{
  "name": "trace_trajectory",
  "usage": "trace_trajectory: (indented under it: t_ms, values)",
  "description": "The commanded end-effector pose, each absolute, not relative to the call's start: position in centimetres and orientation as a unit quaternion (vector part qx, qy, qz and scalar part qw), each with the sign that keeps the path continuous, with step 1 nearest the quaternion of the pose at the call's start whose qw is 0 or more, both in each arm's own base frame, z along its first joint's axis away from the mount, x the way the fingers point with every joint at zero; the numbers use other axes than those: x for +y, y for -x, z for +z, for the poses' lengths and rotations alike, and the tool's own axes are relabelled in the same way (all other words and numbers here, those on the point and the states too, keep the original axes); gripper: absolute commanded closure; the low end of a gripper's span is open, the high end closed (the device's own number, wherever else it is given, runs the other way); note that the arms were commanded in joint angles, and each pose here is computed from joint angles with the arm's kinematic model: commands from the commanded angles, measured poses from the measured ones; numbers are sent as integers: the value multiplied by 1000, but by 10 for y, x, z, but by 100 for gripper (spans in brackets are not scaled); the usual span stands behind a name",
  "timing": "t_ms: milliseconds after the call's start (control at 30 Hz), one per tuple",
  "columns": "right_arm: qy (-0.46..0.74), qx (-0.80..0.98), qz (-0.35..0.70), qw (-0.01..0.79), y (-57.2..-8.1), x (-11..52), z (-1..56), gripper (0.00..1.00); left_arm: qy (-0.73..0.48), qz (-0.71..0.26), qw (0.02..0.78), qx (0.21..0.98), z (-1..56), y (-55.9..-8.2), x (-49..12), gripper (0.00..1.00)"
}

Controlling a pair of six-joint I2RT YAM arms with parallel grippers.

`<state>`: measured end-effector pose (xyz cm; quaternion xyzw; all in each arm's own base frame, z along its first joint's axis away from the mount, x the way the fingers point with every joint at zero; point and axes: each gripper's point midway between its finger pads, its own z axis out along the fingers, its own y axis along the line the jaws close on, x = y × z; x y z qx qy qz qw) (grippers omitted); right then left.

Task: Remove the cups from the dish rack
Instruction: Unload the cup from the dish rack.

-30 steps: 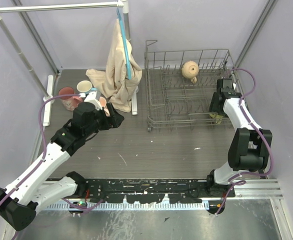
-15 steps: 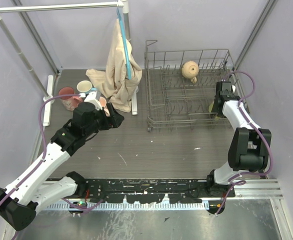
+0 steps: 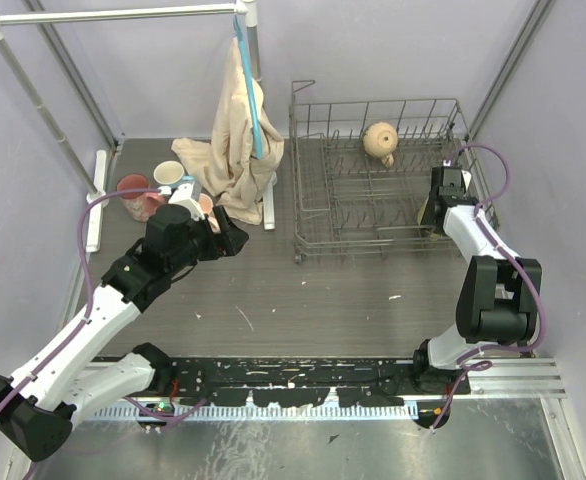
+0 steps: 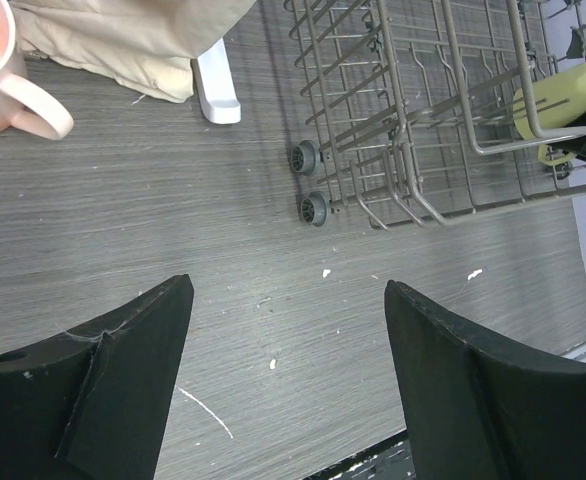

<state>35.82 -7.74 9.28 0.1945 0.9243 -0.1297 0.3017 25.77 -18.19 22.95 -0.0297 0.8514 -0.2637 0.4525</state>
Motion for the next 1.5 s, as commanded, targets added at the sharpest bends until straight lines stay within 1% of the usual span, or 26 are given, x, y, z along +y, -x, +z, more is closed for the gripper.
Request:
trace_trajectory:
  t_ms: [0, 100, 167, 200, 300, 367, 433, 467, 667, 1000, 1267, 1467]
  values:
    - [-219, 910, -142, 323, -356, -85, 101, 59, 27, -273, 460, 845, 234, -258, -185, 15]
    - [-222, 906, -144, 330, -357, -86, 103, 63, 27, -273, 460, 844, 234, -259, -185, 15]
    - [-222, 905, -145, 332, -357, -87, 102, 74, 28, -273, 461, 844, 235, -259, -185, 15]
    - [-222, 905, -145, 332, -357, -87, 101, 76, 27, -273, 461, 844, 235, -259, -185, 15]
    - [-222, 906, -144, 331, -357, -86, 98, 78, 27, -273, 460, 844, 234, -259, -185, 15]
    - [-221, 907, -145, 329, -356, -86, 96, 86, 27, -273, 460, 845, 234, -259, -185, 15]
    - [-221, 907, -148, 328, -355, -87, 95, 98, 27, -273, 459, 845, 234, -259, -185, 15]
    - [-220, 907, -149, 327, -354, -87, 94, 99, 27, -273, 459, 845, 234, -259, -186, 16]
    - [-228, 900, -150, 339, -353, -88, 104, 99, 27, -274, 460, 844, 235, -258, -185, 15]
    - [-251, 861, -156, 414, -355, -96, 169, 99, 27, -276, 460, 843, 237, -259, -186, 15]
    - [-251, 849, -147, 441, -361, -95, 203, 99, 27, -276, 460, 843, 238, -259, -186, 15]
    - [-253, 830, -132, 479, -362, -92, 240, 99, 28, -275, 459, 845, 238, -261, -187, 15]
